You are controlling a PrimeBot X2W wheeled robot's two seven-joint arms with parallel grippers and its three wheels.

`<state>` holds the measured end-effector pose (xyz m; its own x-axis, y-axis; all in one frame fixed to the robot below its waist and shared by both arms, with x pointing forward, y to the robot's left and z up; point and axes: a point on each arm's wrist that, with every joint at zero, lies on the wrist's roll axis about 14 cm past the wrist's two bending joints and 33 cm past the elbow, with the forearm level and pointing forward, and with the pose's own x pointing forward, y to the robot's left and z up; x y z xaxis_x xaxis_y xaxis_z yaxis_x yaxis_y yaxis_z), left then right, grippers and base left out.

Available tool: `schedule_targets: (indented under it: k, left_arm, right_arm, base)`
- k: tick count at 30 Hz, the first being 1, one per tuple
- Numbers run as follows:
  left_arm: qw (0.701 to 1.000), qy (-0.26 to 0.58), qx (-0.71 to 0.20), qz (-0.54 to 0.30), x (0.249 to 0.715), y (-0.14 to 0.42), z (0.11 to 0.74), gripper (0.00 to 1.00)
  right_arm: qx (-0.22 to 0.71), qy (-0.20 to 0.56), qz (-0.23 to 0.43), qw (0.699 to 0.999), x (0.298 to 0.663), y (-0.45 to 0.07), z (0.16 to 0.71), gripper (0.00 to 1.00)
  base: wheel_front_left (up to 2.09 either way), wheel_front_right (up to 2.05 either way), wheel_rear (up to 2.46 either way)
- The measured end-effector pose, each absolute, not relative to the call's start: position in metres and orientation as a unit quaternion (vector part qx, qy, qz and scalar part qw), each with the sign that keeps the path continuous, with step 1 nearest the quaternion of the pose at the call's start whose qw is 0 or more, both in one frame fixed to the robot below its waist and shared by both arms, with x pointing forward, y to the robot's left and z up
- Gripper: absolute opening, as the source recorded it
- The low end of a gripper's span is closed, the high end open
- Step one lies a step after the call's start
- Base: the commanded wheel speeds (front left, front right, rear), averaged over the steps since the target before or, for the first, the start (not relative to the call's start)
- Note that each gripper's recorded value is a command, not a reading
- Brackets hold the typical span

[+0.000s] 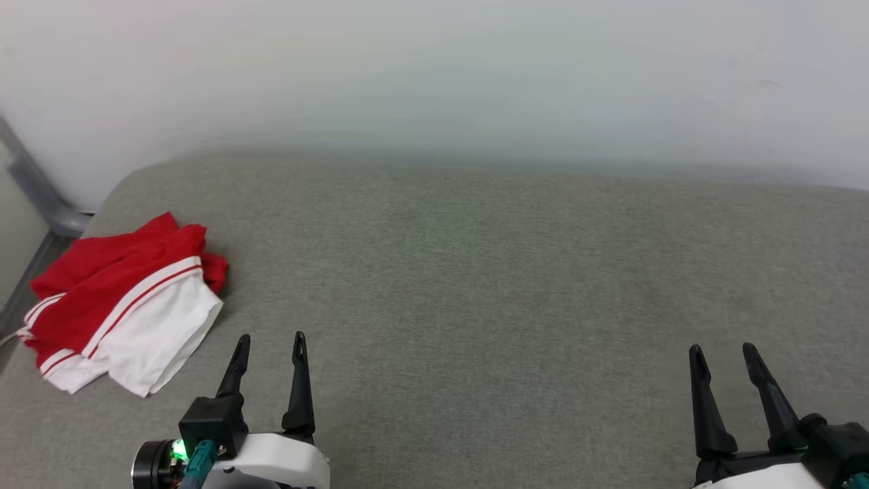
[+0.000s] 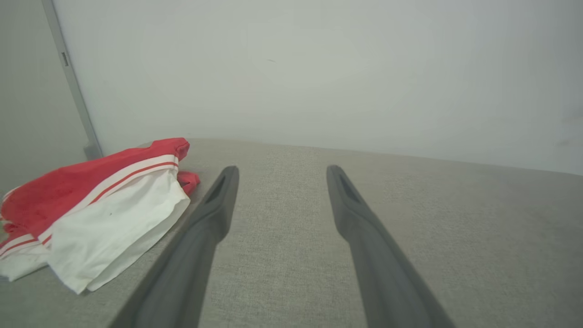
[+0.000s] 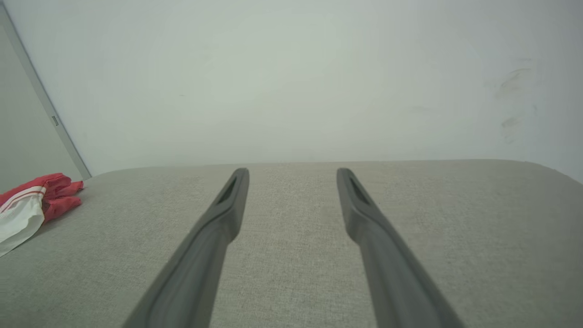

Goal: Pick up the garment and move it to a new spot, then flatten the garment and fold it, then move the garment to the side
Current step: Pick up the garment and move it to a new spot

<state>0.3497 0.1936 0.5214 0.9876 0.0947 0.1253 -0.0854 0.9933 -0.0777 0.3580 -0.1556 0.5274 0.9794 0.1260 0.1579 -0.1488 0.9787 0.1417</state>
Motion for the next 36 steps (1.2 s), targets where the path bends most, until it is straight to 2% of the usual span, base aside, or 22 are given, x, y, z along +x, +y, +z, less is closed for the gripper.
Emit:
schedule_targets:
  k: [10,26,36]
  left_arm:
    - [0.99,-0.061,-0.021,0.122,0.324,0.239,0.518,1.0]
    - [0.966,-0.059,-0.009,0.252,0.259,0.312,0.516,1.0]
    - [0.953,-0.052,-0.008,0.299,0.228,0.334,0.511,1.0]
  right_arm:
    - [0.079,-0.067,0.132,0.986,0.372,-0.114,0.526,1.0]
    - [0.079,-0.057,0.255,0.962,0.383,-0.029,0.525,1.0]
    - [0.081,-0.054,0.293,0.951,0.383,-0.002,0.525,1.0]
  base:
    - [0.0,0.0,0.0]
    - [0.0,0.0,0.0]
    - [0.0,0.0,0.0]
